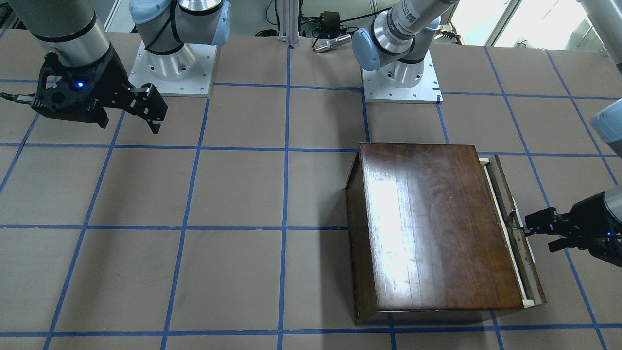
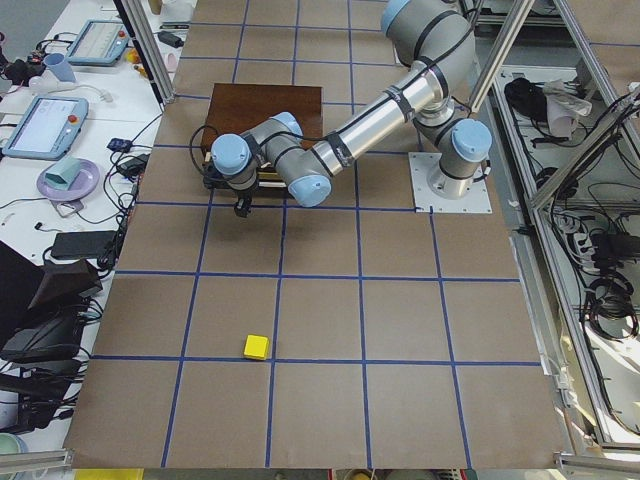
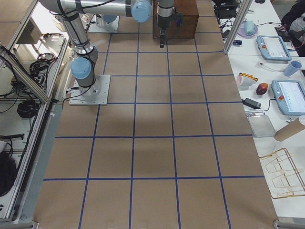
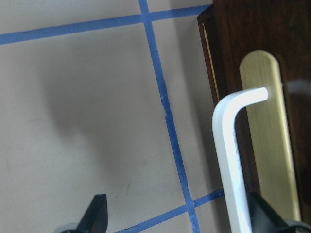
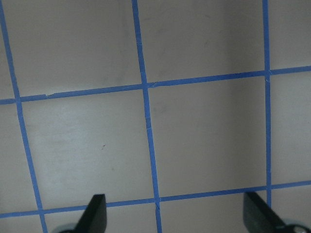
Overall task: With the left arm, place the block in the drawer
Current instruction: 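Pull the drawer outward from the cabinet with the left gripper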
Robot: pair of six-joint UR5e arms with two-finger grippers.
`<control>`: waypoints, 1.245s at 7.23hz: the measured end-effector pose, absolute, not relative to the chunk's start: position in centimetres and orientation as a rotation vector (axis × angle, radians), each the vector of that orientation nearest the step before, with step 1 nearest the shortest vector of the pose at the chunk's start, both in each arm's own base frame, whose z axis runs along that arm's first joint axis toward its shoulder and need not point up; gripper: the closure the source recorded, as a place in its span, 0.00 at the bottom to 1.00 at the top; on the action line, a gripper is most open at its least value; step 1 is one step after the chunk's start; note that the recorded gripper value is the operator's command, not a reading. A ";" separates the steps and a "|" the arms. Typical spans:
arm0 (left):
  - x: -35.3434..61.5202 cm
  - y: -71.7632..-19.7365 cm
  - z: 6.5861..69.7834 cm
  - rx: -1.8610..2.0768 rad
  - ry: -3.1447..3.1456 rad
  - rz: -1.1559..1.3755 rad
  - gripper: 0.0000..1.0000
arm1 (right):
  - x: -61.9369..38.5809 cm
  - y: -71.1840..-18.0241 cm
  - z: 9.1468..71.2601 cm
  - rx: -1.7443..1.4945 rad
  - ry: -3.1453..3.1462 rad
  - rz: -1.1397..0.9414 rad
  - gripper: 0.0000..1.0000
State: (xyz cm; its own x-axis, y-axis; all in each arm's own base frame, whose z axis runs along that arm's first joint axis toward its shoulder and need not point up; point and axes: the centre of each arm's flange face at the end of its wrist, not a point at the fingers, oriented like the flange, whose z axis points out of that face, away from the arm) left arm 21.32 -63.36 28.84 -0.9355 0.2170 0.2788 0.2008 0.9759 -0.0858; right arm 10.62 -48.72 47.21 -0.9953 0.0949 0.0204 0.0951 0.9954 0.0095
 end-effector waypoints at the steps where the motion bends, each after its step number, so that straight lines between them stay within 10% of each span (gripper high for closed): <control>1: 21.6 -63.5 29.1 -0.313 -2.844 0.081 0.00 | 10.6 -48.7 47.2 -0.148 -3.118 -0.016 0.00; 9: 22.7 -64.3 29.3 -0.372 -2.857 0.090 0.00 | 10.6 -48.7 47.2 -0.149 -3.118 -0.016 0.00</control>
State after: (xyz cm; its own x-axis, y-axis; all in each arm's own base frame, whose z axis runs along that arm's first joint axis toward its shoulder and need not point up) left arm 22.70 -64.29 29.32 -0.9339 0.2596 0.2457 0.2435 0.9653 -0.0942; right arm 10.62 -48.72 47.21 -0.9953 0.0949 0.0204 0.0952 0.9954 0.0095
